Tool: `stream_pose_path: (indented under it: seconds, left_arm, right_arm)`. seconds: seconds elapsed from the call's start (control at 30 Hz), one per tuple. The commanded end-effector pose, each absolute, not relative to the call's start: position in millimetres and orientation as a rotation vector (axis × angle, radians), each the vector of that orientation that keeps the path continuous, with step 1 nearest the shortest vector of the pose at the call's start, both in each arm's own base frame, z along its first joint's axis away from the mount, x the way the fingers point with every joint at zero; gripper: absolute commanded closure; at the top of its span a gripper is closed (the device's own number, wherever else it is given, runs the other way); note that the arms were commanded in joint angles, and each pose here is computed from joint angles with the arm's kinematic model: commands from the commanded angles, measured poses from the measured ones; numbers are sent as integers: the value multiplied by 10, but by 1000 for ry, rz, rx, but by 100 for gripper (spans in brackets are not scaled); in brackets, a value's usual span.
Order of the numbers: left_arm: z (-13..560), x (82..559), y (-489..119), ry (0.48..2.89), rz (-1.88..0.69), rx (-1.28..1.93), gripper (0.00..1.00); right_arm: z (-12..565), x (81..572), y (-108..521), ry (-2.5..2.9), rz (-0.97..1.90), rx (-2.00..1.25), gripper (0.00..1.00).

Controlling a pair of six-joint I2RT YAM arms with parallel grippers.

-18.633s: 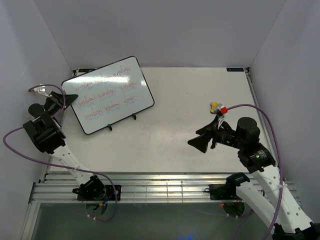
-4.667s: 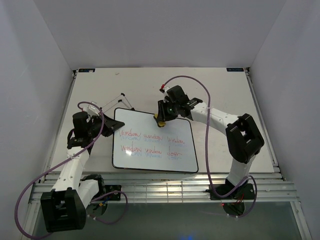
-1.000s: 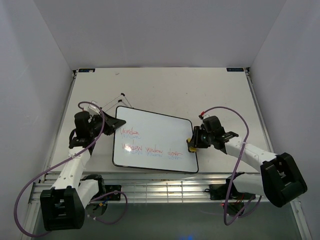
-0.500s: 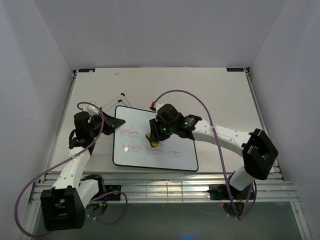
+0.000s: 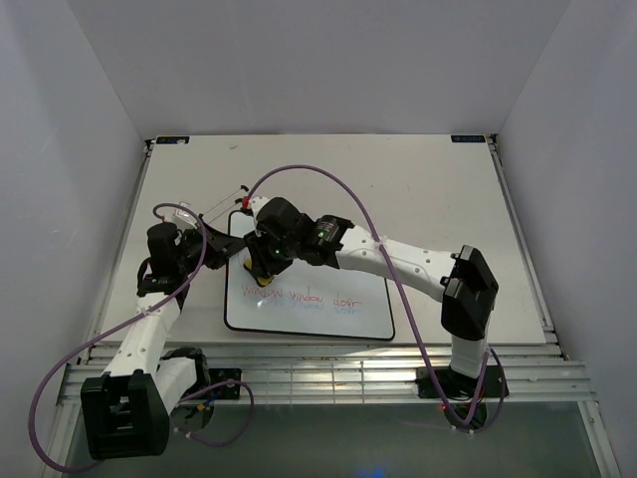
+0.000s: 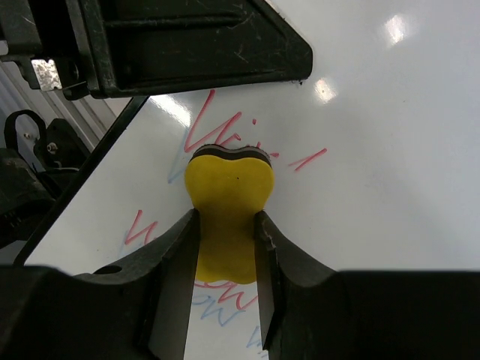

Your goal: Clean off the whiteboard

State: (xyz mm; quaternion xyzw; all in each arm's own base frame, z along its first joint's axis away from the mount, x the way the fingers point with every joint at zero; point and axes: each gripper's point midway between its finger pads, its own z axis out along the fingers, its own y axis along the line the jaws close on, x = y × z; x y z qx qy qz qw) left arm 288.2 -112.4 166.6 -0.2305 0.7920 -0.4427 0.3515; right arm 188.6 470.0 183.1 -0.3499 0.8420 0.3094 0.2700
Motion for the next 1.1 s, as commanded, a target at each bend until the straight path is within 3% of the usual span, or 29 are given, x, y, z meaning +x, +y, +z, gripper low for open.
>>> stream_pose_path:
  seconds: [0.0, 0.17, 0.4, 0.53, 0.83, 1.07]
  left_arm:
    - [1731, 2904, -1096, 2025, -1107, -566, 100]
    - [1763, 2877, -1116, 2018, -1119, -543, 100]
    - [1824, 2856, -1152, 2005, -1133, -513, 100]
    - [1829, 2842, -1165, 2006, -1138, -509, 100]
    - [1871, 2867, -1166, 2000, -1138, -507, 100]
    - [1877, 2862, -1174, 2000, -1149, -515, 100]
  right_arm:
    - [1622, 1889, 4635, 2309, 744, -1002, 75]
    - [1431, 2273, 4226, 2371, 609, -901, 75]
    - [1442, 2572, 4212, 2354, 534, -899, 75]
    - [1579, 2485, 4418, 2320, 631, -959, 76]
    - [1820, 1753, 4919, 2203, 848, -1149, 76]
    - [1818, 1699, 5013, 2185, 829, -1143, 76]
